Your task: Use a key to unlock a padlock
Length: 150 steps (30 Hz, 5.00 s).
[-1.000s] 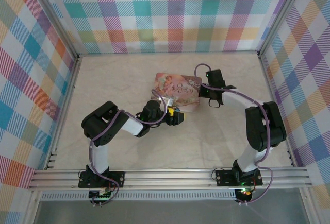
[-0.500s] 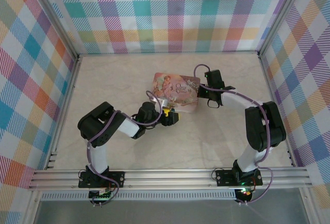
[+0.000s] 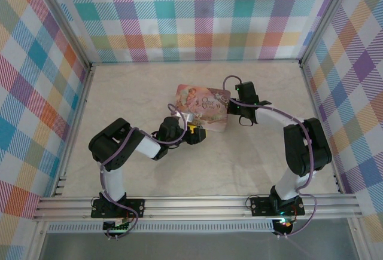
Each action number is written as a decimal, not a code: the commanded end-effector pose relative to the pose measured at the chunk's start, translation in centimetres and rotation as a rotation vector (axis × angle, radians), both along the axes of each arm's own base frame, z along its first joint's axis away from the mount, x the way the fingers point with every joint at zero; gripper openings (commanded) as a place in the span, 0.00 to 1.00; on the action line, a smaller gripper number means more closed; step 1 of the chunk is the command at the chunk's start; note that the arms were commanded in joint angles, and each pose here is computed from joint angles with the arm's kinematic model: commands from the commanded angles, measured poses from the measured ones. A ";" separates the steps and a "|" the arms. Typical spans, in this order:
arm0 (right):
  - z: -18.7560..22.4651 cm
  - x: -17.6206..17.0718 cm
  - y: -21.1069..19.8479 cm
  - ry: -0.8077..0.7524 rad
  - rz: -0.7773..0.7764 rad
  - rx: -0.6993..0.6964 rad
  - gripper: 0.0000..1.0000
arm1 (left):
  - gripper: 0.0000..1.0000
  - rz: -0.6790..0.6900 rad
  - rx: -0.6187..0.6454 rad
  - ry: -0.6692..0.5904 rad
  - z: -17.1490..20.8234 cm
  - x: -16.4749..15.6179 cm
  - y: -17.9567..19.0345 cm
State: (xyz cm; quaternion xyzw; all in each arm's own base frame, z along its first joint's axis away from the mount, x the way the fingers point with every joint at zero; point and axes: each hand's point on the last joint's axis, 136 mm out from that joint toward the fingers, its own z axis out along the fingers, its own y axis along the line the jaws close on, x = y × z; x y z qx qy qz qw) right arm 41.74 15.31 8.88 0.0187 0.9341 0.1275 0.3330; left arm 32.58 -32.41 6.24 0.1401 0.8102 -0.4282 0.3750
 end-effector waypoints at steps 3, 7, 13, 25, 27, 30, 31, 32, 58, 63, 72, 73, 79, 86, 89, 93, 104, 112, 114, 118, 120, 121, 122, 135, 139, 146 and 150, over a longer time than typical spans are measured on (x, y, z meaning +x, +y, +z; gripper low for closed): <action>-0.3 -1.2 1.1 0.023 0.028 0.027 0.00 | 0.72 -0.014 -0.029 -0.010 0.8 1.0 -0.8; -0.3 -1.2 1.0 0.023 0.024 0.025 0.00 | 0.73 -0.021 -0.037 0.005 0.6 1.0 -1.1; -0.4 -1.1 1.1 0.023 0.024 0.027 0.00 | 0.71 -0.012 -0.046 0.005 0.7 0.7 -0.7; -0.1 -1.2 1.1 0.019 0.026 0.032 0.00 | 0.58 0.014 -0.031 0.021 0.6 0.9 1.0; -0.3 -1.3 1.1 0.023 0.026 0.032 0.00 | 0.53 0.014 -0.027 0.027 0.4 1.0 1.1; -0.3 -1.3 1.3 0.022 0.030 0.032 0.00 | 0.48 0.009 -0.024 0.038 0.2 1.1 1.1; -0.2 -1.3 1.3 0.021 0.030 0.034 0.00 | 0.47 0.009 -0.024 0.040 0.1 1.2 1.1; -0.3 -1.4 1.3 0.023 0.029 0.033 0.00 | 0.47 0.010 -0.023 0.045 0.0 1.3 1.1; -0.6 -1.8 2.3 0.022 0.045 0.043 0.00 | 0.50 0.036 -0.025 0.087 -0.9 1.6 1.9; -0.6 -1.9 2.3 0.023 0.044 0.045 0.00 | 0.43 0.040 -0.022 0.096 -0.9 1.7 2.2; -0.7 -2.0 2.1 0.021 0.040 0.039 0.00 | 0.45 0.070 -0.011 0.100 -0.8 1.9 3.6; -0.7 -2.0 2.1 0.021 0.041 0.040 0.00 | 0.44 0.069 -0.010 0.099 -0.7 1.9 3.6; -0.7 -2.0 2.3 0.021 0.042 0.048 0.00 | 0.35 0.049 -0.006 0.112 -0.9 1.8 3.5; -0.8 -2.2 2.3 0.020 0.045 0.051 0.00 | 0.31 0.037 -0.013 0.118 -0.8 2.2 3.0; -0.7 -2.2 2.4 0.018 0.047 0.056 0.00 | 0.30 0.029 -0.017 0.117 -0.7 2.3 2.8; -0.7 -2.2 2.4 0.020 0.047 0.056 0.00 | 0.25 0.028 -0.020 0.116 -0.5 2.4 2.7; -0.8 -2.1 2.3 0.020 0.049 0.038 0.00 | 0.15 -0.026 0.059 0.186 -1.5 1.1 2.8; -0.6 -1.3 2.1 0.016 0.054 0.007 0.00 | 0.11 -0.085 0.203 0.297 -3.2 -0.6 3.7; -0.7 -1.1 2.2 0.018 0.056 0.000 0.00 | 0.12 -0.091 0.217 0.318 -3.3 -0.9 3.8; -0.5 -0.7 2.1 0.009 0.059 -0.011 0.00 | 0.12 -0.092 0.261 0.346 -3.7 -1.6 4.5; -0.4 -0.5 2.1 0.008 0.062 -0.017 0.00 | 0.13 -0.087 0.277 0.352 -3.9 -1.9 5.0; -0.3 -0.5 2.1 0.006 0.063 -0.020 0.00 | 0.14 -0.079 0.283 0.347 -3.9 -1.8 5.2; -0.3 -0.4 2.2 0.005 0.063 -0.020 0.00 | 0.15 -0.068 0.284 0.341 -3.8 -1.7 5.4; -0.4 -0.4 2.5 0.009 0.065 -0.001 0.00 | 0.18 0.003 0.292 0.295 -2.9 -0.7 6.5; -0.2 0.3 2.6 0.000 0.066 -0.009 0.00 | 0.20 0.006 0.294 0.296 -3.0 -0.8 6.6; 0.0 0.8 3.3 0.003 0.069 0.020 0.00 | 0.31 0.035 0.204 0.281 -2.9 -0.3 5.9; -0.2 0.7 3.6 0.007 0.073 0.032 0.00 | 0.35 0.048 0.144 0.251 -2.7 0.1 5.4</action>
